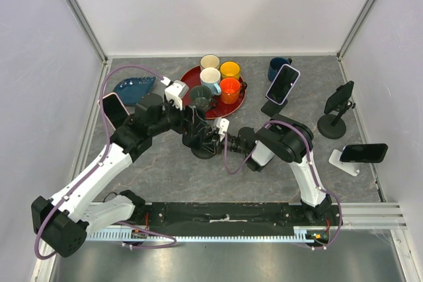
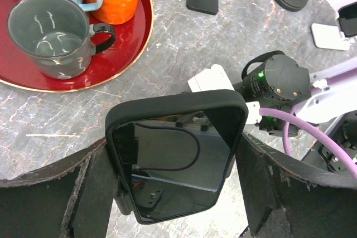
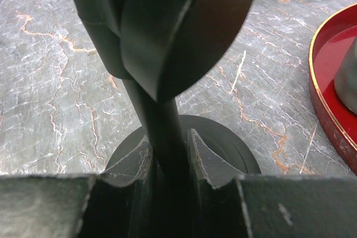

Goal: Remove the phone from the phone stand

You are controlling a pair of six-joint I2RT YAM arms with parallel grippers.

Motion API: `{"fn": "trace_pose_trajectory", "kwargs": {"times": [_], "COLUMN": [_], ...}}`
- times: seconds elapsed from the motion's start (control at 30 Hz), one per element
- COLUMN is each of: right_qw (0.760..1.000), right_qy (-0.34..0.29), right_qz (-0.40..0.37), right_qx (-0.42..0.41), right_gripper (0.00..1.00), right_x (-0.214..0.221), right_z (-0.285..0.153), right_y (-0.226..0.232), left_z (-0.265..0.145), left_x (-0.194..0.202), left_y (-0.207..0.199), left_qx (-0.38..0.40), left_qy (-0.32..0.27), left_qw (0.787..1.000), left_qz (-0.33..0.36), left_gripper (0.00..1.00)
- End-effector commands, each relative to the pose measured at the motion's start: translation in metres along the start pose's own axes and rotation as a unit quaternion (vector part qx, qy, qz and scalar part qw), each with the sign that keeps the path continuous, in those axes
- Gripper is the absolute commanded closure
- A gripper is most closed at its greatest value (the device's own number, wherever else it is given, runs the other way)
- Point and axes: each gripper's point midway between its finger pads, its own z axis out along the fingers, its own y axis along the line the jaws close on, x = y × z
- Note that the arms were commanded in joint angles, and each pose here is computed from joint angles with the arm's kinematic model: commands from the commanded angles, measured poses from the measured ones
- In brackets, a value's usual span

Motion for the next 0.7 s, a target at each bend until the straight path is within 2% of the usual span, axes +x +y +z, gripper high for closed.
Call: {"fn": "trace_pose_trajectory", "kwargs": {"times": [0.0, 0.1, 0.2, 0.23, 0.33, 0.37, 0.43, 0.47, 0.57, 0.67], "right_qw": [0.998, 0.997, 0.997, 0.997, 0.997, 0.996, 0.995, 0.994, 0.991, 0.989], "right_qy": [-0.062, -0.062, -0.065, -0.066, -0.067, -0.068, -0.071, -0.074, -0.073, -0.071], "right_qz": [0.032, 0.032, 0.031, 0.029, 0.025, 0.025, 0.022, 0.021, 0.015, 0.013], "right_qx": [0.010, 0.009, 0.015, 0.024, 0.038, 0.048, 0.060, 0.077, 0.108, 0.126], "right_gripper": [1.00, 1.00, 1.00, 1.00, 1.00, 1.00, 1.00, 1.00, 1.00, 1.00], "right_x": [-0.014, -0.014, -0.017, -0.018, -0.019, -0.020, -0.021, -0.022, -0.022, -0.021], "right_z": [-0.009, -0.009, -0.010, -0.010, -0.012, -0.013, -0.016, -0.017, -0.022, -0.024], "right_y": [-0.002, -0.001, -0.003, -0.006, -0.009, -0.012, -0.015, -0.021, -0.028, -0.028], "left_z": [-0.020, -0.020, -0.017, -0.014, -0.011, -0.010, -0.009, -0.009, -0.013, -0.018], "left_x": [0.000, -0.003, -0.006, -0.008, -0.010, -0.008, -0.011, -0.011, -0.019, -0.030], "left_y": [-0.059, -0.058, -0.048, -0.037, -0.028, -0.035, -0.022, -0.027, -0.025, -0.028], "left_qx": [0.162, 0.158, 0.121, 0.087, 0.026, 0.022, -0.042, -0.051, -0.099, -0.123], "left_qy": [0.001, -0.006, -0.014, -0.022, -0.034, -0.031, -0.036, -0.035, -0.047, -0.063], "left_qw": [0.987, 0.987, 0.992, 0.996, 0.999, 0.999, 0.998, 0.998, 0.994, 0.990], "left_qz": [0.003, -0.007, -0.025, -0.030, -0.023, -0.016, -0.012, -0.008, -0.017, -0.023], "left_gripper": [0.98, 0.98, 0.98, 0.98, 0.74, 0.59, 0.43, 0.29, 0.10, 0.05]}}
